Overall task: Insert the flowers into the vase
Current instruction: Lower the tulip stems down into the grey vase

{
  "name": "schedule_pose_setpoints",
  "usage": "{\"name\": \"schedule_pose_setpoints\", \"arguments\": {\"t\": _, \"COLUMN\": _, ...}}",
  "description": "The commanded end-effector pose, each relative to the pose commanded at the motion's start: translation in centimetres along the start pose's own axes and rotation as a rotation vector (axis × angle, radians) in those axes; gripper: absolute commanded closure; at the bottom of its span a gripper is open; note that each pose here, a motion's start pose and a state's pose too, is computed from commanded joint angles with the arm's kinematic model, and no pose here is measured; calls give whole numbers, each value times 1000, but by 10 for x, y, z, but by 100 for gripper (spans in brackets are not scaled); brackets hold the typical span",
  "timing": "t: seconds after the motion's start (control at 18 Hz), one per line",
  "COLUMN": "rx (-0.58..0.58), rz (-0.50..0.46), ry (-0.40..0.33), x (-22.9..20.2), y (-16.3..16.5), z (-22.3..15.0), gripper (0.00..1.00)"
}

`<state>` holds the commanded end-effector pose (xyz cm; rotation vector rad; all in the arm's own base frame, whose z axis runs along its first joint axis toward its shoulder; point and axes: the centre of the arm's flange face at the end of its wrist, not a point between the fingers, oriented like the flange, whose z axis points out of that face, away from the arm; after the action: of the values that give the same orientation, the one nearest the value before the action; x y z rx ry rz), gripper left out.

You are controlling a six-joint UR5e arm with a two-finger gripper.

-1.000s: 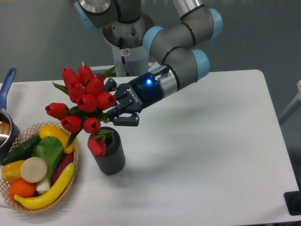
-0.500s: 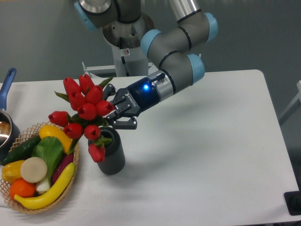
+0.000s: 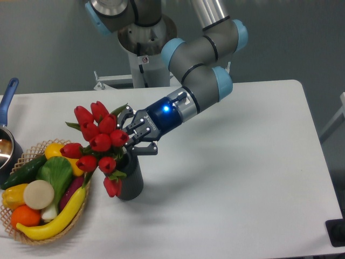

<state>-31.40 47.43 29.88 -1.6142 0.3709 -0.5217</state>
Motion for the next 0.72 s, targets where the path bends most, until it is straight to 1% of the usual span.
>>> {"name": "schedule_pose_setpoints", "arguments": {"t": 0.22, "rx": 0, "rz": 26, "ry": 0, "x": 5, "y": 22, "z": 0, "gripper": 74}}
{"name": "schedule_pose_setpoints", "arguments": {"t": 0.39, "rx": 0, "rz": 34, "ry": 0, "x": 5, "y": 22, "z": 0, "gripper": 74}}
{"name": "schedule_pose_setpoints", "arguments": {"t": 0.5, "rx": -1, "rz": 23, "ry": -1, "x": 6, "y": 29, "z": -1, "gripper": 74}}
{"name": "schedule_pose_setpoints", "arguments": {"t": 0.72, "rx": -1, "rz": 21, "ry": -1, "x": 5, "y": 29, "z": -1, "gripper": 70}}
